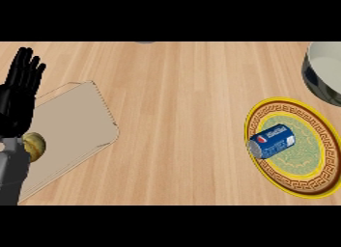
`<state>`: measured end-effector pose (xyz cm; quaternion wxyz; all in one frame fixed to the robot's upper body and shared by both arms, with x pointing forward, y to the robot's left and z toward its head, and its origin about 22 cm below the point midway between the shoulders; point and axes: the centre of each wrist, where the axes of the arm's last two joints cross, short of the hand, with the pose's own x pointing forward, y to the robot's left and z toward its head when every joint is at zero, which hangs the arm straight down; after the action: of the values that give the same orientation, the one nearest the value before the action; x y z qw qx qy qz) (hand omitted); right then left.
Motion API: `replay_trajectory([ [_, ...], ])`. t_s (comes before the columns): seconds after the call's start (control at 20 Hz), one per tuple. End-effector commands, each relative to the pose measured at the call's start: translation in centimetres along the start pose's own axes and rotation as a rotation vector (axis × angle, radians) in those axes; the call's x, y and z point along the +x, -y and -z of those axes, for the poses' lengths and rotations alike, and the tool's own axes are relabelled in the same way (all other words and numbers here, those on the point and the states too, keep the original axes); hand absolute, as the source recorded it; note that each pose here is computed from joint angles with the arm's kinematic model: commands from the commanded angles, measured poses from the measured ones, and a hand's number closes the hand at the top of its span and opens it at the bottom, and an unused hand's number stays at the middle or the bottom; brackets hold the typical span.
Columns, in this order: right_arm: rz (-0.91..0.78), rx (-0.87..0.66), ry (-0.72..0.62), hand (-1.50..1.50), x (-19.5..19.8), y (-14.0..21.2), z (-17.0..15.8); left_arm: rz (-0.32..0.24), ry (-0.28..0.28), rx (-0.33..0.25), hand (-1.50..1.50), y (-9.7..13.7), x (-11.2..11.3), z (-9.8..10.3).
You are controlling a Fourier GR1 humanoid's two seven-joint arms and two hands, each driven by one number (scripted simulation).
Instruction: Pick the pear from the plate and place it in the bowl
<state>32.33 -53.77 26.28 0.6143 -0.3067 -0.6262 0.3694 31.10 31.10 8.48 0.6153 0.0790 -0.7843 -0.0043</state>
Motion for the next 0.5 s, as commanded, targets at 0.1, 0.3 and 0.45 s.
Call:
replay_trajectory([
  [0.1, -0.088, 0.01, -0.035, 1.5, 1.1, -4.4, 4.5, -0.027, 0.001, -0.002, 0.0, 0.3, -0.6, 0.2],
  [0.3, -0.077, 0.013, -0.151, 1.5, -1.1, -7.1, 4.5, -0.012, -0.001, 0.004, 0.0, -0.2, 0.5, 0.1],
  [0.45, 0.011, 0.001, -0.218, -1.5, -0.5, -9.0, 6.1, 0.007, 0.021, -0.005, 0.0, 0.1, 0.0, 0.6],
])
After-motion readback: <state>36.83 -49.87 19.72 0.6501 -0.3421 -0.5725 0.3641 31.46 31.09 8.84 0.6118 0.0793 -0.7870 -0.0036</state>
